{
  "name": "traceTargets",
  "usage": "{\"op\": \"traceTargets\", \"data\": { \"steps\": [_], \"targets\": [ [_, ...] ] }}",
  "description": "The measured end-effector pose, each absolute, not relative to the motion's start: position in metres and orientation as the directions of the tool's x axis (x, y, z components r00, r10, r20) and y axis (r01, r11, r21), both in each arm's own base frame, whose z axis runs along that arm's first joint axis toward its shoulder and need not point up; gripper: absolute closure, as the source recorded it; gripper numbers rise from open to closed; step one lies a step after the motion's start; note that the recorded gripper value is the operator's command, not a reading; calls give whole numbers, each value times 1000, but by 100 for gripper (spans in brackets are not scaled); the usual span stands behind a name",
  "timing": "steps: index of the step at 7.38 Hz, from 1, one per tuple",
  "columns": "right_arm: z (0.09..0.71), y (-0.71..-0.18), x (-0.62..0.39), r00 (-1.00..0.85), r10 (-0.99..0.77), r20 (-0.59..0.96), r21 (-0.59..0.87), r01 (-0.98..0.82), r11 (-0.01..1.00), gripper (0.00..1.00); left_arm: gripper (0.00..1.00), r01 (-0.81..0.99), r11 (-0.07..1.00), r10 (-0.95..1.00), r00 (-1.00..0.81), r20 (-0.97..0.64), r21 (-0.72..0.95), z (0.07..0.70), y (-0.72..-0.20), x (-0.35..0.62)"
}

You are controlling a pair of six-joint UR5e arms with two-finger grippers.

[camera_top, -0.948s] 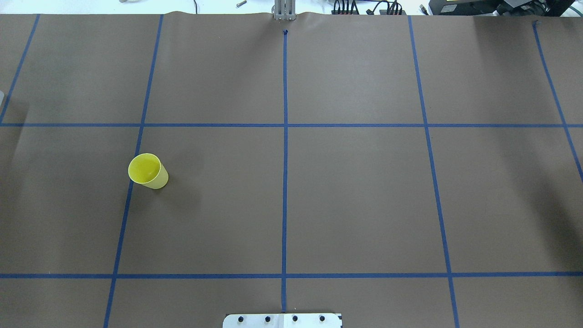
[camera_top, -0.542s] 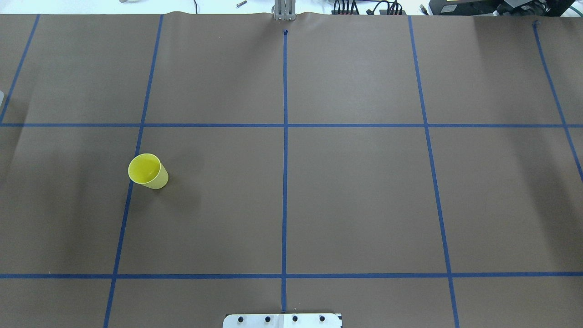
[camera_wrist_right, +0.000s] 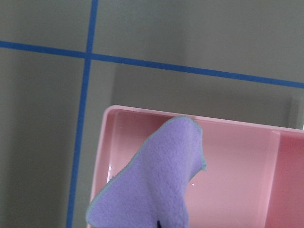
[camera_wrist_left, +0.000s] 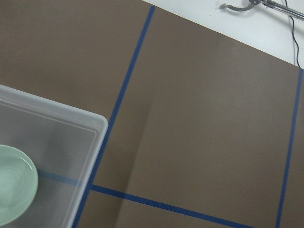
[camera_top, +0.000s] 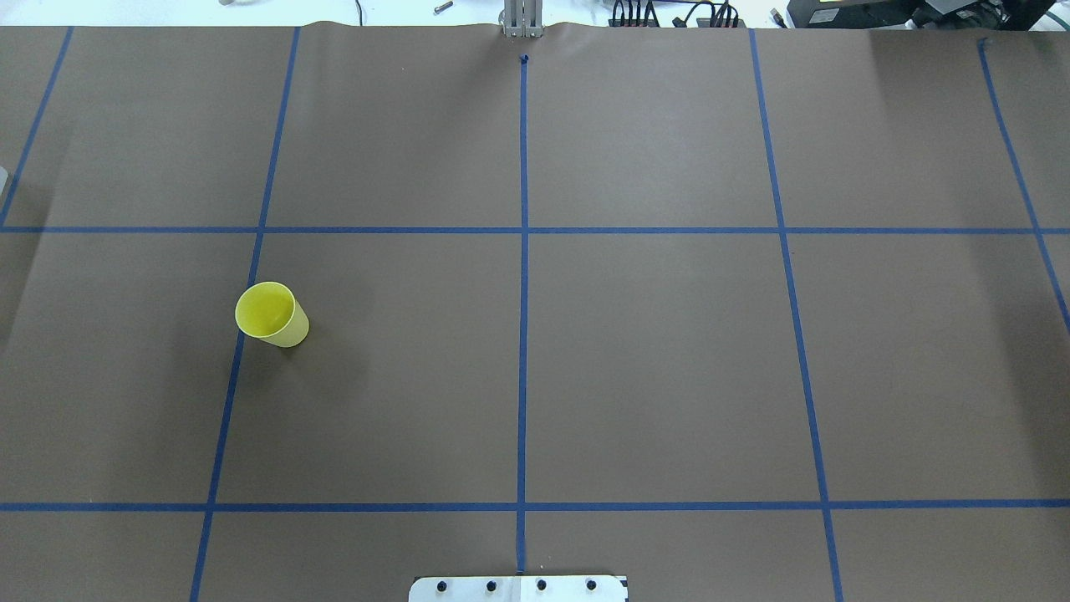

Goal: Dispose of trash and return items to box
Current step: 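Release the green cup into the clear bin while the right gripper drops the cloth, then reach the left gripper to the yellow cup and grasp its rim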

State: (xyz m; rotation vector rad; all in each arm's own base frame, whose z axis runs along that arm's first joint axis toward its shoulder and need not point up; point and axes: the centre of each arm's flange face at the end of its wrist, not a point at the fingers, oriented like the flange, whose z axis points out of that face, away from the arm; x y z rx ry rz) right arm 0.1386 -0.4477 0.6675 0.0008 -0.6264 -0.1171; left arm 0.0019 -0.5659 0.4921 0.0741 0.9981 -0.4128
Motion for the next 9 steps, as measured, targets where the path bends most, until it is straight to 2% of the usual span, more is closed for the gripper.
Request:
{"op": "traceTargets", "data": {
  "steps": [2,3,4,6,9],
  "targets": [
    [710,-443,147,825,-140,547,22,153,988,100,1,359,917,-335,458,-823,-173,444,-548,74],
    [731,-441,149,833,-140,536,8,161,987,96,1,348,920,-336,465,-819,-180,426,-538,110],
    [749,-439,150,838,-138,528,-2,163,987,1,1,351,920,-339,482,-808,-176,411,-525,151],
    [770,-433,152,844,-130,521,5,149,989,0,1,359,917,-347,502,-792,-174,392,-501,213],
    [759,-439,170,846,-111,522,65,90,994,0,3,324,934,-312,544,-779,-148,385,-468,280]
  ]
}}
